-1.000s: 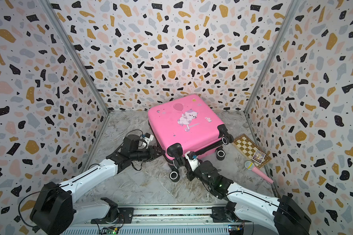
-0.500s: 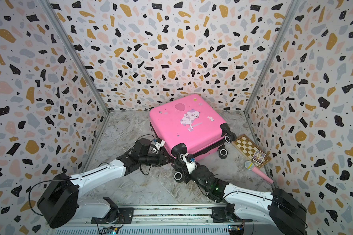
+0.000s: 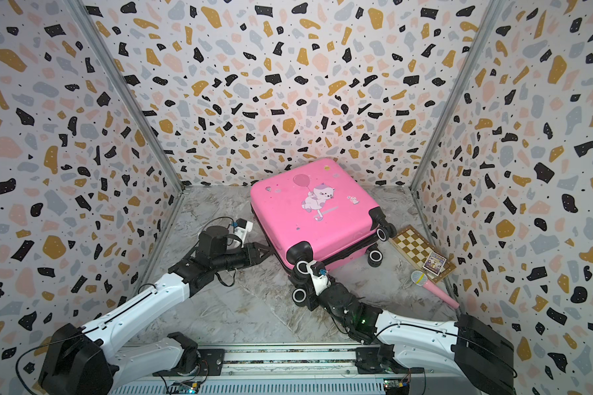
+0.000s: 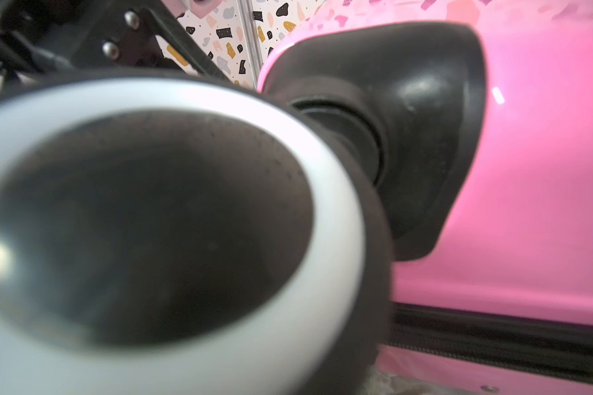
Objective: Open the suitcase zippers
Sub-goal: Unzip the zipper on the suitcase.
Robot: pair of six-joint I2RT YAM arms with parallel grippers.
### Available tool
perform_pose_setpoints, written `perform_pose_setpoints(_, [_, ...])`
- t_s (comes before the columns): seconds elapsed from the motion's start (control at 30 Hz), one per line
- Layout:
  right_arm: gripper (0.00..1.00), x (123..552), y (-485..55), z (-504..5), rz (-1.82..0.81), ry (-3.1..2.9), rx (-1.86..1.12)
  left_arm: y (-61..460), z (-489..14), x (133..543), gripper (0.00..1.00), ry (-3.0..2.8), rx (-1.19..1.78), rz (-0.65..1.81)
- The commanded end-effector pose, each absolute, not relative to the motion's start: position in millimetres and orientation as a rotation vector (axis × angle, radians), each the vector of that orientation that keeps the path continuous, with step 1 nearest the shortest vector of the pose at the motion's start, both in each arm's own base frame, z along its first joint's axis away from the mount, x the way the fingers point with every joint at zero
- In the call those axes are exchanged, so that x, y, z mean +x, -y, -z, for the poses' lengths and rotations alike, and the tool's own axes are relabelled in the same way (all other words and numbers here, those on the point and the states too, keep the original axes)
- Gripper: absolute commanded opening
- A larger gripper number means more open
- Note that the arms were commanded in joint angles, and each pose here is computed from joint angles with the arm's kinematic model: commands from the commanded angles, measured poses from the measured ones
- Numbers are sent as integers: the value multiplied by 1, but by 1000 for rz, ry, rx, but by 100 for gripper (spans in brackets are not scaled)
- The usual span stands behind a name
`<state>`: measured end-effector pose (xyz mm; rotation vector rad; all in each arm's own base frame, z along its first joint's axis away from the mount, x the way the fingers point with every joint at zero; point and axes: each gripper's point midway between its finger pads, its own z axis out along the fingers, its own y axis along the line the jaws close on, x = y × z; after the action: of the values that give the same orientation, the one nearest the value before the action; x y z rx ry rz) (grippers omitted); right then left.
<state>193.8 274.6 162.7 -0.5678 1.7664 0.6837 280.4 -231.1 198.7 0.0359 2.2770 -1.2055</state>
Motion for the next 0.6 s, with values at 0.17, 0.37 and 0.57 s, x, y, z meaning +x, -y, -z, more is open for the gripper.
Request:
perform_pose_setpoints(0.17, [0,178,-290,-201,-863,-1645,-539,231,-168,316,38,-2344,65,1112])
perform_pose_setpoints(0.37, [0,174,-292,-212,-923,-1577,-504,244,-139,326,35,-2390,80,1158])
perform_pose_setpoints(0.57, [0,168,-295,-223,-955,-1481,-484,251,-120,315,31,-2418,96,1188])
